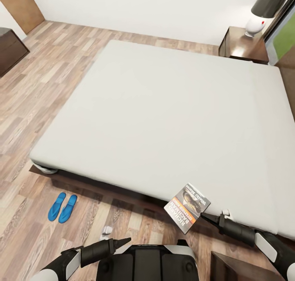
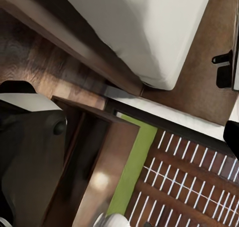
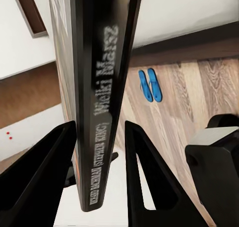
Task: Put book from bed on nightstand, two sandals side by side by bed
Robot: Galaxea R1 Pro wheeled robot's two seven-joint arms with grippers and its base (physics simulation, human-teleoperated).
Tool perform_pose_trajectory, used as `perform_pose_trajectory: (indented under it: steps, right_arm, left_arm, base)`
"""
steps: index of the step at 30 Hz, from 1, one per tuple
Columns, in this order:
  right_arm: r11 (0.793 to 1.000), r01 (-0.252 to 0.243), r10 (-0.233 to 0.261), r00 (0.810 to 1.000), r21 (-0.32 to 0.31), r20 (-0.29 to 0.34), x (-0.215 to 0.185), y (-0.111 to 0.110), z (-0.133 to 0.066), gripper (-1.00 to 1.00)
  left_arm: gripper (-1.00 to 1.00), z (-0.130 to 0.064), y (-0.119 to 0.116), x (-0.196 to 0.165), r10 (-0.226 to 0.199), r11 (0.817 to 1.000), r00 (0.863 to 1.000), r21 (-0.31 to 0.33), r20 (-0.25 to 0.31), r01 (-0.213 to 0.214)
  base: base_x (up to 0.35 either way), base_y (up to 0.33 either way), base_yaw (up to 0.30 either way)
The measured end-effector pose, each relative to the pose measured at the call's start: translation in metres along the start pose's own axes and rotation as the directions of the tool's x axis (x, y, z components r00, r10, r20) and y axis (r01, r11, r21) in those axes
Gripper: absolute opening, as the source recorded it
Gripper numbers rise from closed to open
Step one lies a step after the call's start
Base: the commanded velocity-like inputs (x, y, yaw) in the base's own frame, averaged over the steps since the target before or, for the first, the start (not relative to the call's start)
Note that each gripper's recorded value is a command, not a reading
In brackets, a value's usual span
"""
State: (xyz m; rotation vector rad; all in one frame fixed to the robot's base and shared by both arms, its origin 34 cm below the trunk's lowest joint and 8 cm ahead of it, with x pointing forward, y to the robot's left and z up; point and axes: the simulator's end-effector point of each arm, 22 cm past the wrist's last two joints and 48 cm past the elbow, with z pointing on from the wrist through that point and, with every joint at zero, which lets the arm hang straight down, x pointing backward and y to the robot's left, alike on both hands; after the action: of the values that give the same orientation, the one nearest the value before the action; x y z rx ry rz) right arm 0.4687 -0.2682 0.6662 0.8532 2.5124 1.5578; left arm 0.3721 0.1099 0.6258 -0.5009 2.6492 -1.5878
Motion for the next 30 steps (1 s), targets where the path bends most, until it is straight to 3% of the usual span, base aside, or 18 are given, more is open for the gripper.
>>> perform_pose_trajectory:
  steps: [17,22,25,26,30]
  right_arm:
    - [1.0,-0.01,0.01,1.0,0.007,-0.005,0.003,-0.006,0.001,-1.0]
    - [1.0,-0.013,0.013,1.0,0.009,-0.006,0.004,-0.008,0.001,-1.0]
    - [1.0,-0.015,0.015,1.0,0.01,-0.006,0.004,-0.008,0.001,-1.0]
    - [1.0,-0.015,0.016,1.0,0.009,-0.006,0.004,-0.009,0.001,-1.0]
    - [1.0,-0.018,0.018,1.0,0.011,-0.007,0.004,-0.01,0.001,-1.0]
  left_arm:
    - [1.0,0.0,0.005,0.004,-0.011,1.0,1.0,-0.005,-0.005,0.011]
    - [1.0,-0.01,0.016,0.001,-0.009,0.999,1.0,-0.033,-0.003,0.009]
    - [1.0,-0.027,0.037,-0.005,-0.003,0.995,1.0,-0.098,0.001,0.003]
    - [1.0,-0.04,0.053,-0.008,-0.001,0.988,1.0,-0.154,0.004,0.001]
    - [1.0,-0.057,0.085,0.003,-0.032,0.961,0.999,-0.274,-0.007,0.029]
  base:
    - [0.0,0.0,0.262]
    - [0.0,0.0,0.262]
    - [0.0,0.0,0.262]
    - [0.0,0.0,0.262]
    - [0.0,0.0,0.262]
